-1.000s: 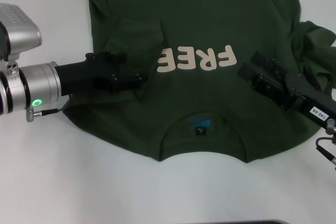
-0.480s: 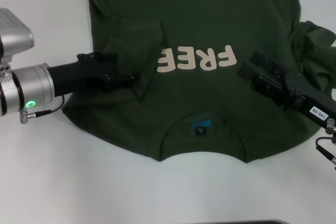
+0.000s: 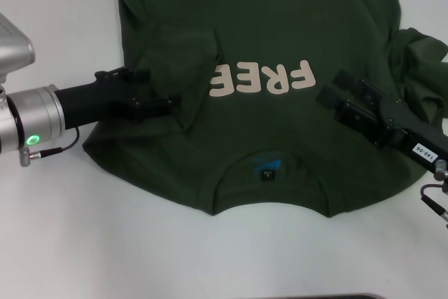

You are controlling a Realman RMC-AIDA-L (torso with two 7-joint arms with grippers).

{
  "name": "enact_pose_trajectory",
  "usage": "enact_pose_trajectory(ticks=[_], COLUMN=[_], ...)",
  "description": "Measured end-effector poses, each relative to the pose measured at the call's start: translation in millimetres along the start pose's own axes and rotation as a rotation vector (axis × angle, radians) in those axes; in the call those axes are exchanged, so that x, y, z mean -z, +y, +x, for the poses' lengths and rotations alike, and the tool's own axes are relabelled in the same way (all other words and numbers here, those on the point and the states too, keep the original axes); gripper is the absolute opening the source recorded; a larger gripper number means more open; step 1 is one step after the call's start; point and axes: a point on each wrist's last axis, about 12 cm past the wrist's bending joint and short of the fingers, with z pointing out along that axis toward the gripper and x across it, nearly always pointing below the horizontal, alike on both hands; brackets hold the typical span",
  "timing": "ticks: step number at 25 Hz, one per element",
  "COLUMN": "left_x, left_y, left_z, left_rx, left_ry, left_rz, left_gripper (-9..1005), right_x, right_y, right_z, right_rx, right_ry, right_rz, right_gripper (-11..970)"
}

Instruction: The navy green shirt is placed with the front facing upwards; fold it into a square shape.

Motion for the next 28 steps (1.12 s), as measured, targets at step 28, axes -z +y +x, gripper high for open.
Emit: enact_pose_trajectory(ticks=[28], left_x=[-17.8], left_y=[-16.5], left_z=[5.6], left_rx=[-0.012], left_ry=[0.06], left_rz=[0.09], left_gripper=[834], right_x=[0.9], right_y=[1.8], right_z=[2.1], right_rx=[-0.005], right_ry=[0.004], right_rz=[-0.006], right_gripper=[911])
